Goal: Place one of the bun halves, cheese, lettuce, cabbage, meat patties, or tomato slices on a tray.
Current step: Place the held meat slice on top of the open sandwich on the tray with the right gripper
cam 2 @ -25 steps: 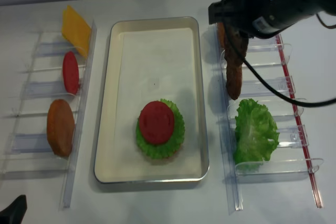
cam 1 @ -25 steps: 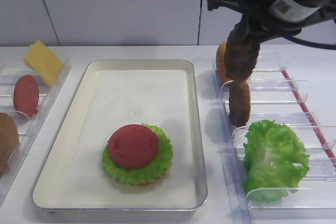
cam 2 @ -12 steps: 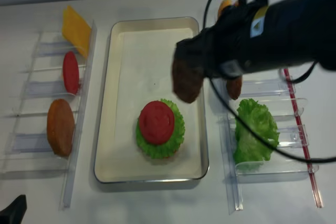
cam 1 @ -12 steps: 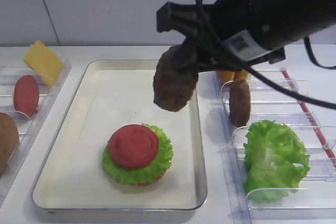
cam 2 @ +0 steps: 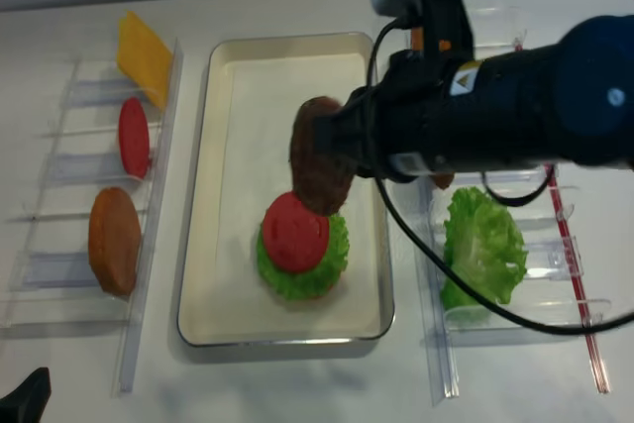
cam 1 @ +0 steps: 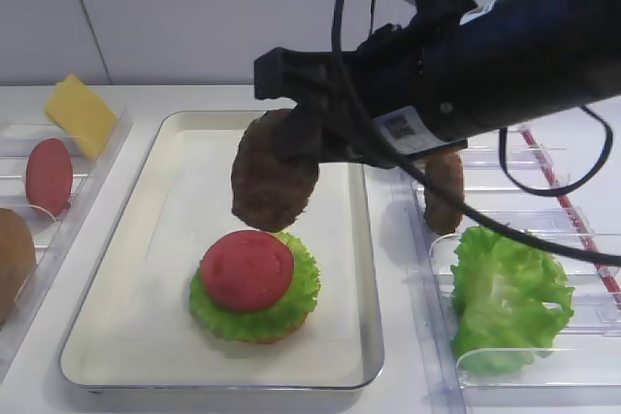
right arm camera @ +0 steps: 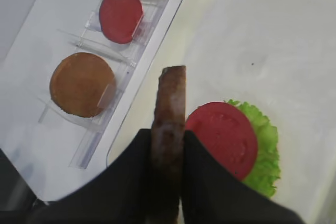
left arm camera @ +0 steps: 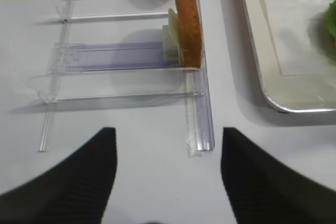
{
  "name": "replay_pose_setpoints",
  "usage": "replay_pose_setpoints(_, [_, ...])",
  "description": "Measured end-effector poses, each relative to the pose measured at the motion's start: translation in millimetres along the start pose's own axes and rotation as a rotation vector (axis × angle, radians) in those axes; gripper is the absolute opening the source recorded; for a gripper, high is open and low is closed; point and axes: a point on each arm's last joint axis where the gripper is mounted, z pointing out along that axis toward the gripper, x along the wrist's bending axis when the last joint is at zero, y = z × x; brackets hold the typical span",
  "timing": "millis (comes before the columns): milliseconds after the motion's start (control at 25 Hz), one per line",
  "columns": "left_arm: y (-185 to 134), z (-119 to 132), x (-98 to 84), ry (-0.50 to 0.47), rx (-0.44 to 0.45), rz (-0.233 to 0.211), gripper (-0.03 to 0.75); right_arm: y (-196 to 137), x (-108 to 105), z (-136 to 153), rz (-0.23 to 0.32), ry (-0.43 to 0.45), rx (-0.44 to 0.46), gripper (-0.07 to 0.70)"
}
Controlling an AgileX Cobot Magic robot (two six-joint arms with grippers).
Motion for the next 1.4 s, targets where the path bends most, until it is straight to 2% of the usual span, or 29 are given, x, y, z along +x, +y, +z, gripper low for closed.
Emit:
replay_pose_setpoints(240, [0,0,0.0,0.000,0.000,0.000,0.430,9,-21,15,0.087,0.153,0.066,0.169])
replay_pose_setpoints(400, [0,0,0.0,0.000,0.000,0.000,0.430,12,-35,20,0.103,0.233,0.103,0.169])
replay_pose_setpoints(600, [0,0,0.0,0.000,0.000,0.000,0.430,7,-52,34,0.097,0.356,0.208,0.169])
replay_pose_setpoints(800, [0,0,0.0,0.000,0.000,0.000,0.430,3,-59,52,0.111,0.465,0.262,0.169])
replay_pose_setpoints(1000, [0,0,0.0,0.000,0.000,0.000,0.430,7,-68,67,0.119,0.485,0.274,0.169])
replay_pose_setpoints(1400, [0,0,0.0,0.000,0.000,0.000,0.430,3,-89,84,0.210,0.463,0.286,0.169])
